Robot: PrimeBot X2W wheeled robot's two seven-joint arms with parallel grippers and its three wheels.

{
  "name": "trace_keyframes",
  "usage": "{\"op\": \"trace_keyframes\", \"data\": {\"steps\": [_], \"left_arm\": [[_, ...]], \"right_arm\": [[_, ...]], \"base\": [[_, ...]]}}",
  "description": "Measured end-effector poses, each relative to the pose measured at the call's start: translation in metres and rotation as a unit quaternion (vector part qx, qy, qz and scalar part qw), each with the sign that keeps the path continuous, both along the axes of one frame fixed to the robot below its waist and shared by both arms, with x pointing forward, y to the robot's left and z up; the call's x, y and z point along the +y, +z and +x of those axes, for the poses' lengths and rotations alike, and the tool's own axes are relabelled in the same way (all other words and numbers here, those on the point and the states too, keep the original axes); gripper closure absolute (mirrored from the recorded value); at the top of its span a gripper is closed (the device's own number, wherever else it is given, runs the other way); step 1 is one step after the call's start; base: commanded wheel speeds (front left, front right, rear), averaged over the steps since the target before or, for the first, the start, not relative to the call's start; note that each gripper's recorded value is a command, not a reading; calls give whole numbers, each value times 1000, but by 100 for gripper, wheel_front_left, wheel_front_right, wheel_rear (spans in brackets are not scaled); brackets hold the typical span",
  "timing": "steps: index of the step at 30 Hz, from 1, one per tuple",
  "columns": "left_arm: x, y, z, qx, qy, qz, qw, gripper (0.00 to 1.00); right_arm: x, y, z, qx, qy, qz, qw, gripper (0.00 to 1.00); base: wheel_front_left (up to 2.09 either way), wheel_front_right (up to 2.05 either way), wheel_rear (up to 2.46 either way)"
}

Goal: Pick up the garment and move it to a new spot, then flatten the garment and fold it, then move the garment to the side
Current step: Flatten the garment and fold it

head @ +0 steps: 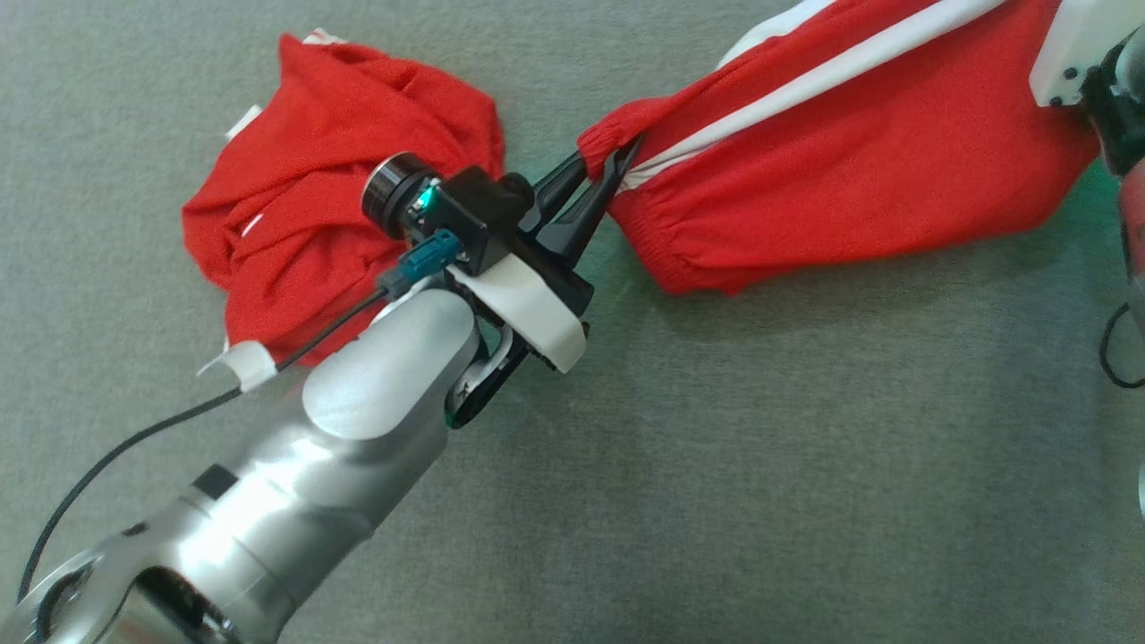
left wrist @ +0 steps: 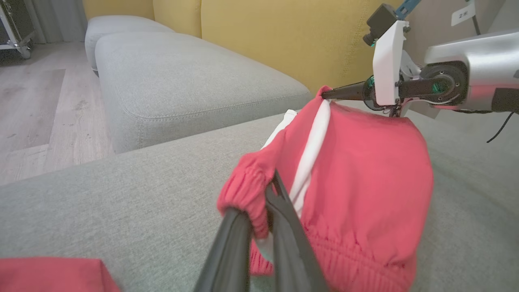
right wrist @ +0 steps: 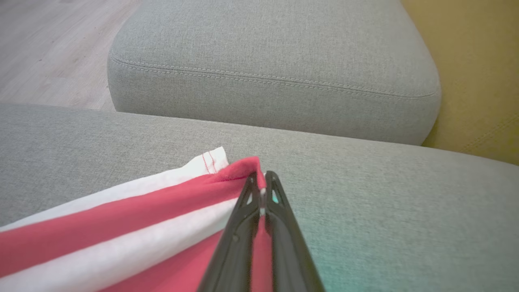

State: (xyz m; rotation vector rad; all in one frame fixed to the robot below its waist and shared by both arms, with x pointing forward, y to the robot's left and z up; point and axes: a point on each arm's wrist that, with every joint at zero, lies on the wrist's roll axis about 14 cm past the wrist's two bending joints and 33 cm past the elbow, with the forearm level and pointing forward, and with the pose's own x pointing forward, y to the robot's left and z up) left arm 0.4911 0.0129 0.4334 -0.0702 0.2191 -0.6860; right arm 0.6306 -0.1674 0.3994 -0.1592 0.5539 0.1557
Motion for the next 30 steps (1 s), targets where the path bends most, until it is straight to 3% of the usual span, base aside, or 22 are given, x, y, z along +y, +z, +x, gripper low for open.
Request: {"op": "trace_keyframes", "data": {"steps": [6,7,8,9,10,11,18,23,30], "left_arm": [[10,-11,2,8,12,12,1000,100],[11,-12,2,9,14,13,1000,94],[12,-13,2,10,14,16,1000,73],[12,-14,2,10,15,19,1000,52],[13,-16,2,10,16,22,1000,14],[14,-17,3,12,18,23,999,0],[26,13,23,-22,65,2,998,0],[39,52,31,-70,104,-28,992,0],[65,81,13,-106,161,-46,980,0]], "right_arm": [[16,-15,6,8,7,18,1000,100],[19,-16,6,10,6,23,1000,42],[21,-16,7,6,6,27,1000,0],[22,-14,9,1,5,33,999,0],[23,-11,11,-5,4,37,999,0],[22,-9,13,-11,1,41,999,0],[10,22,13,-72,-14,58,996,0],[15,72,10,-159,-11,93,983,0],[14,101,-35,-213,14,106,971,0]], "base": [[0,0,0],[0,0,0],[0,0,0],[0,0,0],[0,0,0],[0,0,0],[0,0,0],[0,0,0],[0,0,0]]}}
